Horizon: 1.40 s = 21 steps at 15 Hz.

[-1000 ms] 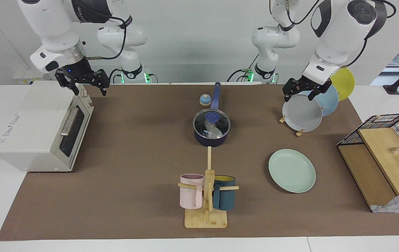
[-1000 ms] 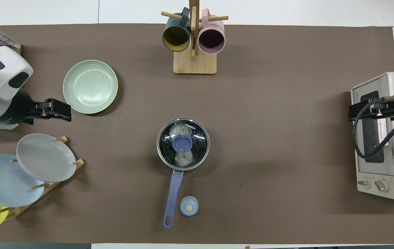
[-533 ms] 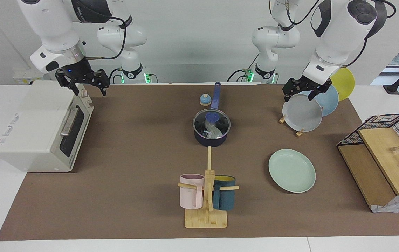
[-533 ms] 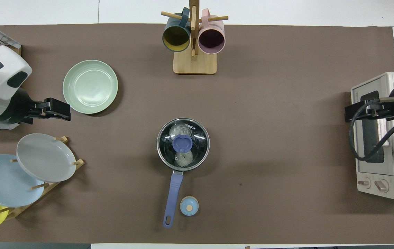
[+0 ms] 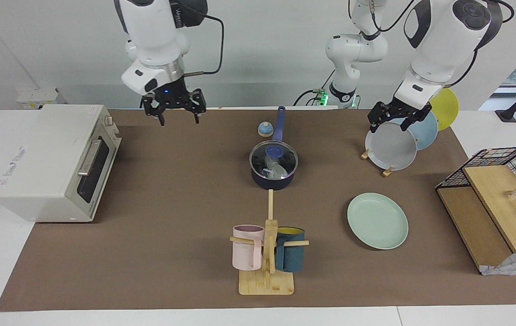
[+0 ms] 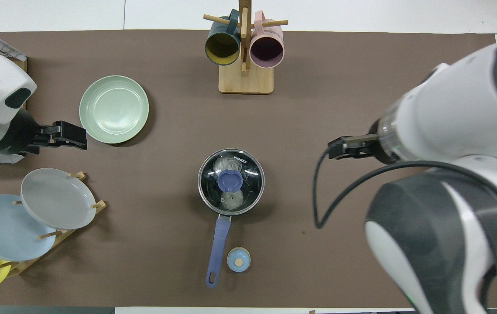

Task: Transfer vermicelli from pot to plate
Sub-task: 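Reach the right gripper over the saucepan toward the glass lid knob, then grasp the glass lid knob with the right gripper and lift it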

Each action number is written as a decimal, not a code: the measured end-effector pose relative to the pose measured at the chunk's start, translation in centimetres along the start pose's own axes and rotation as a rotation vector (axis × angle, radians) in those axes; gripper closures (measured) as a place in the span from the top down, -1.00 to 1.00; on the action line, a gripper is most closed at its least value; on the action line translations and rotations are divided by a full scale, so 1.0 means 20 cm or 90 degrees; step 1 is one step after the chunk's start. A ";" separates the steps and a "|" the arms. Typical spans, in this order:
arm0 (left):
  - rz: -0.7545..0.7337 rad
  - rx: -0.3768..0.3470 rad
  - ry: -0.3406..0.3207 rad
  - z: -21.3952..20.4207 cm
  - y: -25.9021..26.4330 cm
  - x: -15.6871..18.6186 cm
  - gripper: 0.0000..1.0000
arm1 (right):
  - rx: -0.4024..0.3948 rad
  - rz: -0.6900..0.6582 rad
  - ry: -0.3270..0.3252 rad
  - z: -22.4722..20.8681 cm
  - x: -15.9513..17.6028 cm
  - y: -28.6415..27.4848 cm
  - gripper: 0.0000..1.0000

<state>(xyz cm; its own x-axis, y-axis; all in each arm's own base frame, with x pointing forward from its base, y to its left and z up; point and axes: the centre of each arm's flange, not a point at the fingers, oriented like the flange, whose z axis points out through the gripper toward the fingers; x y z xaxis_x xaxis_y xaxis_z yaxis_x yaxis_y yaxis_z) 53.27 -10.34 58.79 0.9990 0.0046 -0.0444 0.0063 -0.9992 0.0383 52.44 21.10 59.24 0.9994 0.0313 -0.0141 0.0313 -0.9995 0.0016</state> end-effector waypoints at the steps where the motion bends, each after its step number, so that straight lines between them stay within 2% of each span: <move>1: -0.001 0.000 0.001 0.00 0.00 0.00 1.00 | 0.004 0.011 -0.004 0.04 0.02 -0.13 1.00; 5: -0.006 -0.001 0.006 -0.01 -0.03 0.01 1.00 | 0.028 0.042 0.015 0.31 0.10 -0.63 1.00; 8: -0.014 -0.002 0.008 -0.01 -0.06 0.02 1.00 | 0.025 0.050 0.011 0.53 0.03 -0.92 1.00; 14: -0.020 -0.002 0.009 -0.01 -0.08 0.02 1.00 | 0.018 0.047 0.004 0.77 -0.07 -1.16 1.00; 20: -0.021 -0.002 0.009 -0.01 -0.09 0.02 1.00 | 0.008 0.048 -0.005 0.91 -0.08 -1.18 1.00; 21: -0.021 -0.002 0.009 -0.01 -0.09 0.02 1.00 | 0.007 0.049 -0.006 0.93 -0.08 -1.18 0.95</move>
<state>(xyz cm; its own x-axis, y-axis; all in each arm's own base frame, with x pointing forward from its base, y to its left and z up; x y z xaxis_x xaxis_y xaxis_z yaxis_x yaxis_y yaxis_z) 53.73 -8.59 58.90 0.9988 0.0382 -0.0309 0.0394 -0.9984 0.0408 49.76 44.55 40.71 0.9987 -0.0449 -0.0241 -0.0451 -0.9989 -0.0086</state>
